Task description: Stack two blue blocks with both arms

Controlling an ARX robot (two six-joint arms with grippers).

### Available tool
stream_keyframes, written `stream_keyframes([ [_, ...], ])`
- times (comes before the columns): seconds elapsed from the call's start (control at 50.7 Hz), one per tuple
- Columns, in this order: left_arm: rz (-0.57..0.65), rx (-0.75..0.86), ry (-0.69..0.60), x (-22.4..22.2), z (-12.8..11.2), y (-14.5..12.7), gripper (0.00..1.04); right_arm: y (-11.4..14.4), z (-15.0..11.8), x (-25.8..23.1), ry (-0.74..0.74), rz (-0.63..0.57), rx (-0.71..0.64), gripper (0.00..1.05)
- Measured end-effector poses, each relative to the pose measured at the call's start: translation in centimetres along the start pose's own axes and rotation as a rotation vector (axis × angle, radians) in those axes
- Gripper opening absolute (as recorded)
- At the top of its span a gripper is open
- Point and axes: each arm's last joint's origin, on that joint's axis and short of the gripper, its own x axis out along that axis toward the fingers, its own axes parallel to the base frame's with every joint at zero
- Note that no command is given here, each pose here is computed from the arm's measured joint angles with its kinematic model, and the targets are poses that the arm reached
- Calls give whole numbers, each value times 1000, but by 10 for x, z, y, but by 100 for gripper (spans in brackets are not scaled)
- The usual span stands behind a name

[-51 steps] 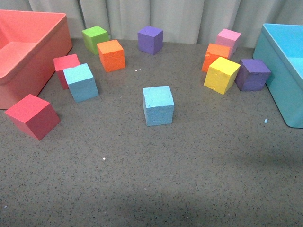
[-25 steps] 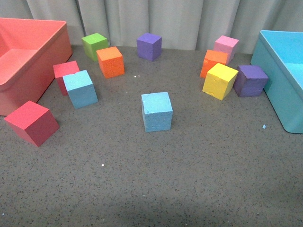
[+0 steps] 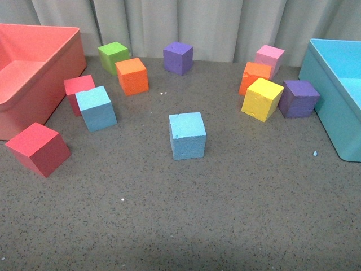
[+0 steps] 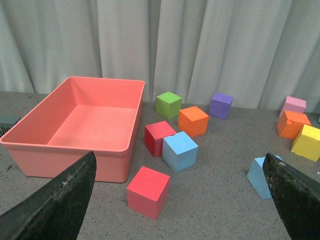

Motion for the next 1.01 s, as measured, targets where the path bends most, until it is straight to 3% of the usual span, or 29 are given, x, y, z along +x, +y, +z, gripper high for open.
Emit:
stream_keyframes([
  [1.006, 0, 0, 0, 0, 0, 0, 98, 0, -2, -31, 6, 3, 0, 1],
])
